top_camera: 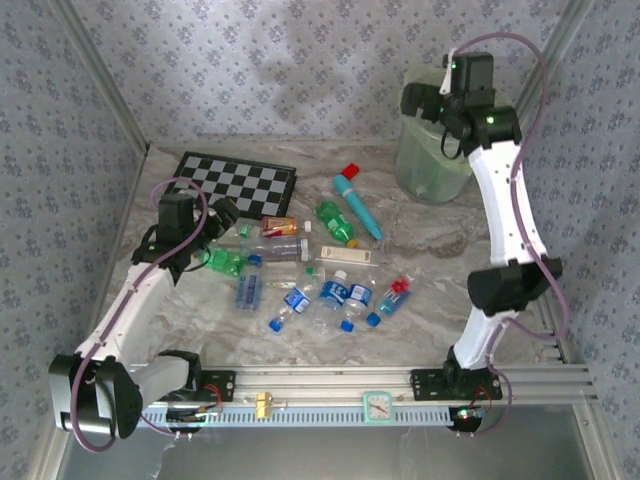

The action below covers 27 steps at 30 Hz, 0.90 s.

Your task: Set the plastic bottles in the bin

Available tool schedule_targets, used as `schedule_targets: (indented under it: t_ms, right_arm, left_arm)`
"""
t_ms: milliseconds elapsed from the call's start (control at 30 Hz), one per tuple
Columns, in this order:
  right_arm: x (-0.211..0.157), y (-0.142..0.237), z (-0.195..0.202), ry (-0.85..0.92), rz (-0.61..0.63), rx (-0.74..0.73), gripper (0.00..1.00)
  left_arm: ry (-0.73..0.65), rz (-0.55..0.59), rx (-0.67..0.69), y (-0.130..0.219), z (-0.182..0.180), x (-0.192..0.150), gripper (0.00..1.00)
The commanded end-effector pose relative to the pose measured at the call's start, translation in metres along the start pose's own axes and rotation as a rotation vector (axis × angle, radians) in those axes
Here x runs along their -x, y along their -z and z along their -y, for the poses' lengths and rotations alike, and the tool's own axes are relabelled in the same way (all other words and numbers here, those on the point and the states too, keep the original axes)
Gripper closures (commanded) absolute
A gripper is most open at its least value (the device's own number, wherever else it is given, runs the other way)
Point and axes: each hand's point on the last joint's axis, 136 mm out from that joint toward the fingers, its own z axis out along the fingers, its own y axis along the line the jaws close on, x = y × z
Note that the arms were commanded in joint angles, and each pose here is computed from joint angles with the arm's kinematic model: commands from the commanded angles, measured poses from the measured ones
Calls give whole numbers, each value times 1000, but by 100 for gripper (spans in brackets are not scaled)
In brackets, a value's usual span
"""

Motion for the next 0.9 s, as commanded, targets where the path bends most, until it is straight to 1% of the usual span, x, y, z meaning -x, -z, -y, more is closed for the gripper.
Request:
schedule_targets:
  t_ms: [0, 200, 300, 400, 433, 567, 633, 667, 867]
  right_arm:
    - [-32, 15, -28, 72, -44, 51, 0]
    - [-113, 41, -79, 106, -154, 161, 0]
    - [-153, 44, -90, 93, -194, 180, 0]
    - [-192, 42, -95, 75, -239, 185, 0]
    - [-199, 40, -99, 65, -236, 197, 0]
    - [-238, 35, -106, 78, -288, 206, 0]
    - [-248, 32, -108, 80, -297, 203, 0]
    - [-268, 28, -102, 89, -331, 183, 0]
    - [-293, 22, -97, 75, -340, 150, 0]
  left_arm:
    - [-46, -47, -23, 6, 5, -14, 0]
    - [-148, -101, 1, 11, 2, -43, 0]
    - [-179, -120, 12, 13, -6, -57, 0]
    - [-211, -114, 32, 15, -17, -67, 0]
    - [-222, -110, 40, 16, -21, -70, 0]
    - [-265, -105, 65, 17, -37, -83, 0]
    - [-281, -113, 73, 14, -44, -91, 0]
    - [-287, -117, 75, 13, -48, -96, 0]
    - [-319, -163, 69, 5, -59, -122, 2]
